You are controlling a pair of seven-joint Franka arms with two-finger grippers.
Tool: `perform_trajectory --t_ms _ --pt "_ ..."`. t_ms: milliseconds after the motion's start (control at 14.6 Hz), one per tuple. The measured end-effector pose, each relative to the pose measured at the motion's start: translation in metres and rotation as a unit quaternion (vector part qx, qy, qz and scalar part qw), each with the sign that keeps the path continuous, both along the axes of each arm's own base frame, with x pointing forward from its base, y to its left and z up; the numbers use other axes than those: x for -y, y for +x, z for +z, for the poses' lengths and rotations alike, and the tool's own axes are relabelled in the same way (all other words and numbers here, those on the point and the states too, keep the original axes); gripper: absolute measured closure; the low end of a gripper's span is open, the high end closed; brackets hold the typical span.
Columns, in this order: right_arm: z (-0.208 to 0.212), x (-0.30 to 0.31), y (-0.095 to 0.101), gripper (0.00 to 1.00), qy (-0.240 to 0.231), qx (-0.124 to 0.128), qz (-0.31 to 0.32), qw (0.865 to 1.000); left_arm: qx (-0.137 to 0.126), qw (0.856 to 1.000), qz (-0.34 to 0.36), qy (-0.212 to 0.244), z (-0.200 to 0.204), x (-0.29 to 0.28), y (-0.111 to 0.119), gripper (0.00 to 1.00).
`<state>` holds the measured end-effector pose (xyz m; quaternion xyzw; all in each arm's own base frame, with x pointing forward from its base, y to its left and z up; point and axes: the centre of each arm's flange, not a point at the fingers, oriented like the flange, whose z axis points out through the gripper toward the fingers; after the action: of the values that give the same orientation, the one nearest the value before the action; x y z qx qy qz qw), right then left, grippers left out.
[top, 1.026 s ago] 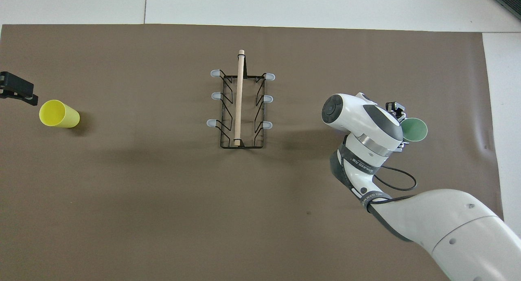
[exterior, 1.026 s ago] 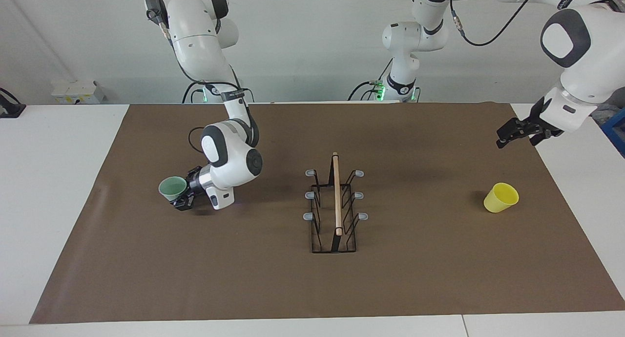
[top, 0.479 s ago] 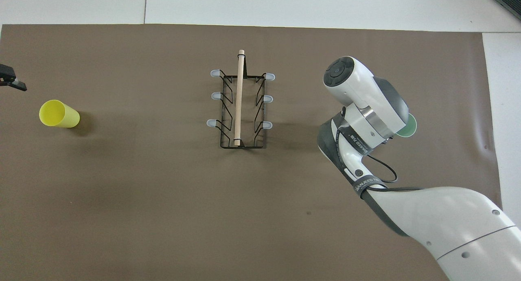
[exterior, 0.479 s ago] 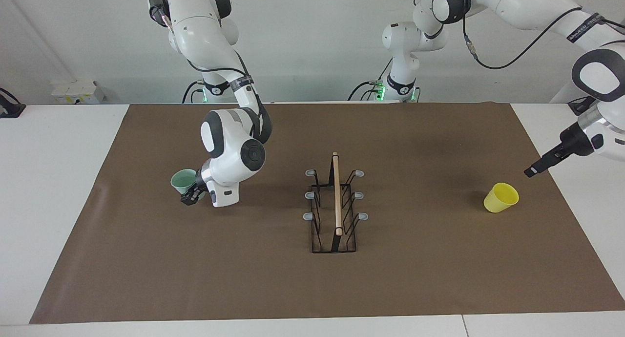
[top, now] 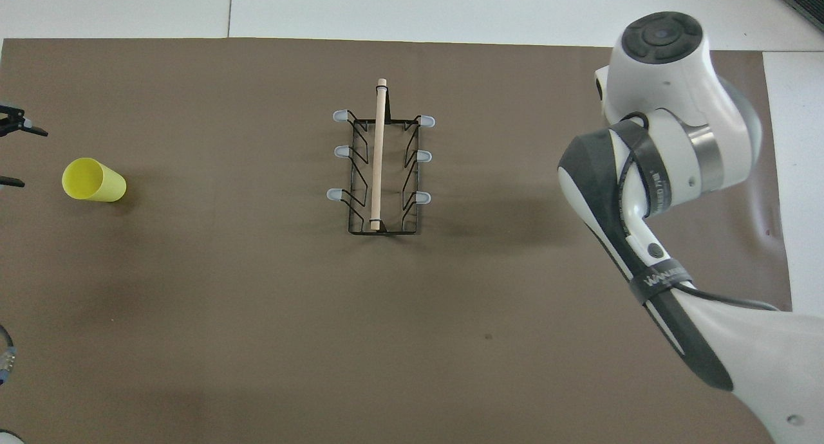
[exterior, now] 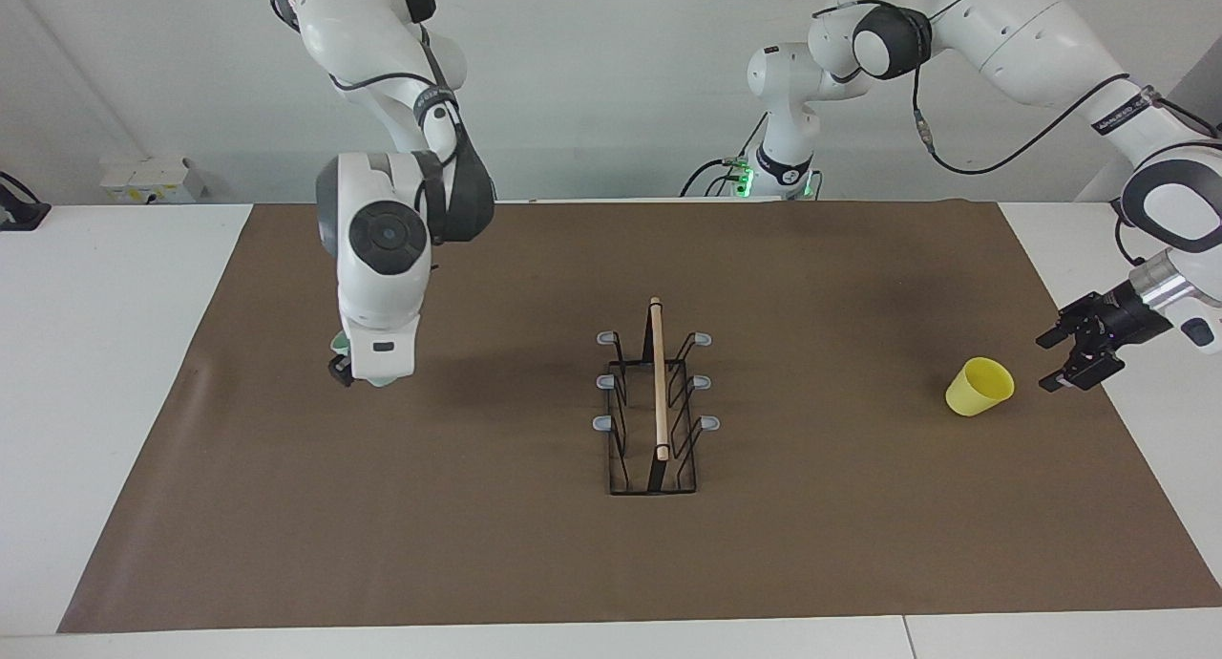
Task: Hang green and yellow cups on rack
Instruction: 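Lift the green cup with the right gripper while the left gripper grasps the yellow cup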
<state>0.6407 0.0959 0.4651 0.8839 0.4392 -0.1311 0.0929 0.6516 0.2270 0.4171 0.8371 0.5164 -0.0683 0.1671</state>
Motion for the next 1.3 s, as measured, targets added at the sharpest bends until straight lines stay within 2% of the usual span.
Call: perform_trajectory --t_ms 137,274,479,684,889,1026,1162,1299 --pt "0.040 0.007 -0.009 0.30 0.036 0.027 -0.021 0.999 0.001 0.995 0.100 -0.020 -0.015 -0.021 -0.007 0.00" --pt "0.073 0.014 -0.020 0.30 0.092 0.045 -0.049 0.994 -0.013 0.980 0.196 -0.032 -0.043 -0.035 -0.018 0.00" --pt "0.106 0.015 -0.029 0.30 0.167 0.068 -0.086 0.980 -0.054 0.948 0.302 -0.084 -0.086 -0.047 -0.052 0.00" --pt "0.114 0.000 -0.022 0.30 0.242 0.107 -0.111 0.958 -0.081 0.911 0.375 -0.155 -0.106 -0.038 -0.085 0.00" --pt "0.107 -0.012 -0.013 0.30 0.333 0.131 -0.145 0.922 -0.071 0.873 0.438 -0.202 -0.118 -0.030 -0.103 0.00" --pt "0.107 -0.018 -0.008 0.30 0.382 0.145 -0.169 0.897 -0.063 0.858 0.463 -0.214 -0.127 -0.024 -0.110 0.00" --pt "0.105 -0.021 -0.005 0.30 0.435 0.166 -0.203 0.861 -0.049 0.844 0.488 -0.218 -0.133 -0.015 -0.110 0.00" --pt "0.095 -0.028 -0.011 0.30 0.483 0.172 -0.234 0.826 -0.029 0.827 0.517 -0.220 -0.140 -0.005 -0.107 0.00"
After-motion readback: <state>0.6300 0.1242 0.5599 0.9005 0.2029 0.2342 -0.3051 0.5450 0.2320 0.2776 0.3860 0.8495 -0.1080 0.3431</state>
